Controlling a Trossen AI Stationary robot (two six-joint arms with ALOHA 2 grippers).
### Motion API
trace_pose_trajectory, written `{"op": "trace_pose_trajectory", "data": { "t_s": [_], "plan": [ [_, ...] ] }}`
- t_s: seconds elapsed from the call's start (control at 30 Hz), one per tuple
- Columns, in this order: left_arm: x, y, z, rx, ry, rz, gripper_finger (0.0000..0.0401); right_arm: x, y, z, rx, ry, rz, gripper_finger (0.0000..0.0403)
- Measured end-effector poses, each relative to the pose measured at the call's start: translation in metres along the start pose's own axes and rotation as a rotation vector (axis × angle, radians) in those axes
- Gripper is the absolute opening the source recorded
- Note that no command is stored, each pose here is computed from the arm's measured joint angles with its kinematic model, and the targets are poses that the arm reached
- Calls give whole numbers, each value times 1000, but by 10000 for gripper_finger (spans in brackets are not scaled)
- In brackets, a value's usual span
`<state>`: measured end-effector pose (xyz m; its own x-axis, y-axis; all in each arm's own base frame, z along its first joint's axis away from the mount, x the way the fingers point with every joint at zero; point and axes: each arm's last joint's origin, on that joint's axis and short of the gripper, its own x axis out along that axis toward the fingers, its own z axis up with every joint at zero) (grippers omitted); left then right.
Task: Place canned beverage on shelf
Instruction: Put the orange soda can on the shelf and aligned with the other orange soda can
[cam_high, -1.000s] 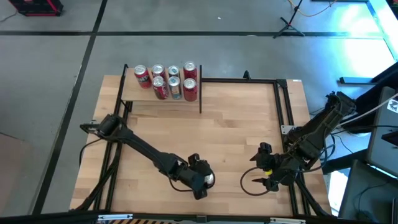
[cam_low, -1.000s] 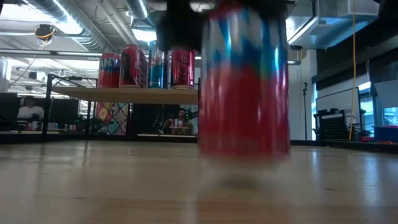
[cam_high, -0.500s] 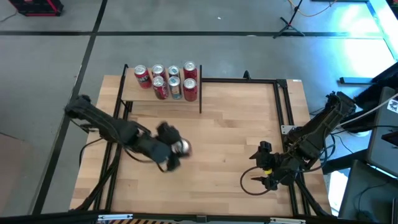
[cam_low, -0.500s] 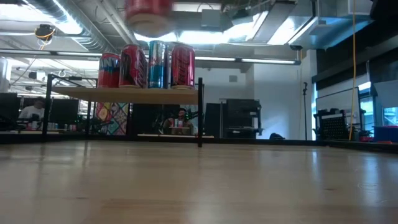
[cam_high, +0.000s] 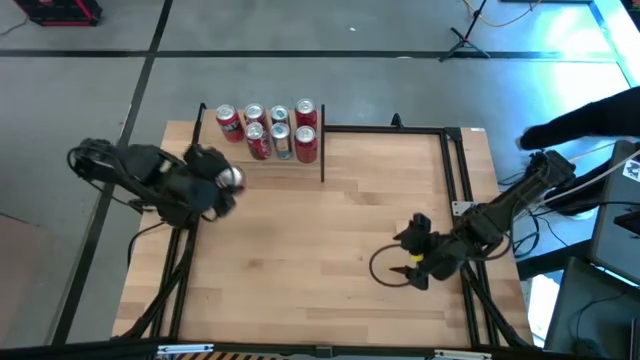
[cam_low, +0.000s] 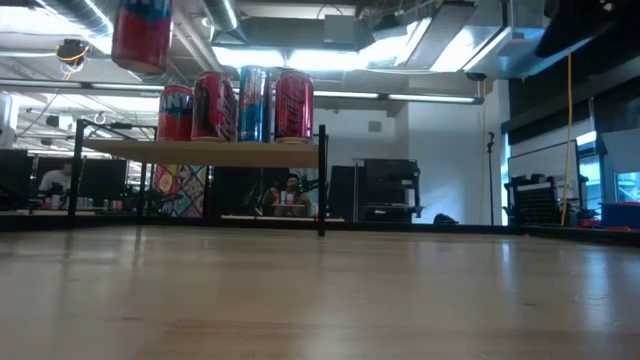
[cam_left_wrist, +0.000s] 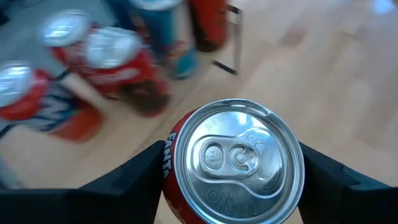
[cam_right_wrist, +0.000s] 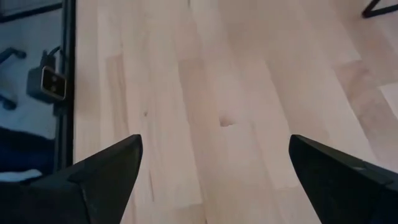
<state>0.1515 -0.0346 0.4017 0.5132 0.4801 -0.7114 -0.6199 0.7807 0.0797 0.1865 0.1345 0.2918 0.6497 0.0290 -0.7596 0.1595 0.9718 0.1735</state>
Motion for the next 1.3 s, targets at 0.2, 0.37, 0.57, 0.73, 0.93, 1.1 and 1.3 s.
{"op": "trace_pose_trajectory", "data": {
  "t_s": [0.2, 0.37, 0.57, 0.73, 0.93, 1.1, 1.3],
  "plan": [
    [-16, 50, -8, -60, -76, 65, 263, 4, -7, 12, 70, -49, -12, 392],
    [-20, 82, -27, -128, -133, 88, 263, 8, -13, 20, 115, -86, -24, 392],
    [-10, 94, -47, -192, -205, 90, 263, 10, -18, 30, 162, -126, -27, 392],
    [10, 88, -53, -199, -228, 143, 263, 12, -22, 36, 194, -154, -27, 392],
    [21, 89, -52, -223, -201, 200, 263, 12, -21, 38, 218, -173, -11, 392],
    [23, 91, -40, -277, -258, 185, 263, 12, -21, 38, 239, -173, -9, 392],
    [41, 96, -29, -250, -167, 217, 263, 12, -21, 38, 254, -173, -8, 392]
  ]
}}
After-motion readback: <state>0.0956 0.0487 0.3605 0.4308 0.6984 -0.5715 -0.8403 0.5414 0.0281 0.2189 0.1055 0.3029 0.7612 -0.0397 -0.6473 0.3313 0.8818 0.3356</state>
